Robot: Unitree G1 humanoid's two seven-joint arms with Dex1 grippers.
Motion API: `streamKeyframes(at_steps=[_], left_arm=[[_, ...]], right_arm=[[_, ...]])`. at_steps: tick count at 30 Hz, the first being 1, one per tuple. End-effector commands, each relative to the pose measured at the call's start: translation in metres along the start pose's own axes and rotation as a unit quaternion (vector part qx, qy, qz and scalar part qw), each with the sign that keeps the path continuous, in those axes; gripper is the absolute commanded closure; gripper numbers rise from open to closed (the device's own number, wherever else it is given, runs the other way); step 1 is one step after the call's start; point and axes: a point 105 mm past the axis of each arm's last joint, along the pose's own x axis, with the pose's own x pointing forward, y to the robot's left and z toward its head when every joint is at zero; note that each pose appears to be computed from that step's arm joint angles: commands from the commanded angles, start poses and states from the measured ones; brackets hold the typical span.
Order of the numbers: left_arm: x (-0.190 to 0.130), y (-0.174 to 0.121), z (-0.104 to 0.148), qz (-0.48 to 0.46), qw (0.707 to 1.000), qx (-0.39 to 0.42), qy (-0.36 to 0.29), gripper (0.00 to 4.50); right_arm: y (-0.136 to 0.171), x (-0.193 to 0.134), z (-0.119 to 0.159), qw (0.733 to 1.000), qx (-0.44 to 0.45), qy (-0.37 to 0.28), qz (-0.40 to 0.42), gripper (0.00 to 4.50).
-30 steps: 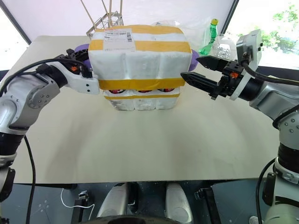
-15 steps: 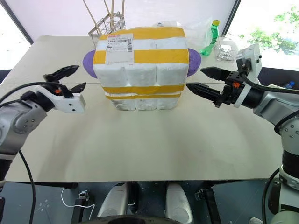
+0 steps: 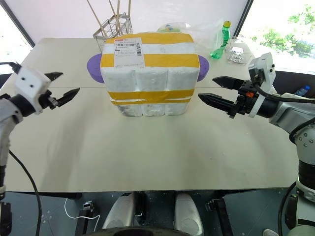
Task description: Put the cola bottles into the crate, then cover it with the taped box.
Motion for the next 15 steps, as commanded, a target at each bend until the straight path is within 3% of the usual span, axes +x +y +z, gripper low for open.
streamKeyframes(at_steps=[1,4,7,15], left_arm=[[-0.02,-0.016,0.023,-0.102,0.991,-0.072,-0.043,1.11],[-0.029,-0.011,0.04,-0.146,0.976,-0.148,-0.065,1.11],[-0.038,-0.006,0.057,-0.177,0.965,-0.17,-0.089,1.11],[-0.041,-0.012,0.047,-0.206,0.966,-0.146,-0.043,1.11]], right_arm=[[0.0,-0.004,0.004,1.0,-0.023,0.002,-0.002,0.0],[-0.004,-0.005,-0.002,1.0,-0.023,0.013,-0.009,0.0],[-0.006,-0.006,-0.004,0.999,-0.026,0.02,-0.009,0.0],[-0.011,-0.008,-0.009,0.999,-0.03,0.037,-0.008,0.0]])
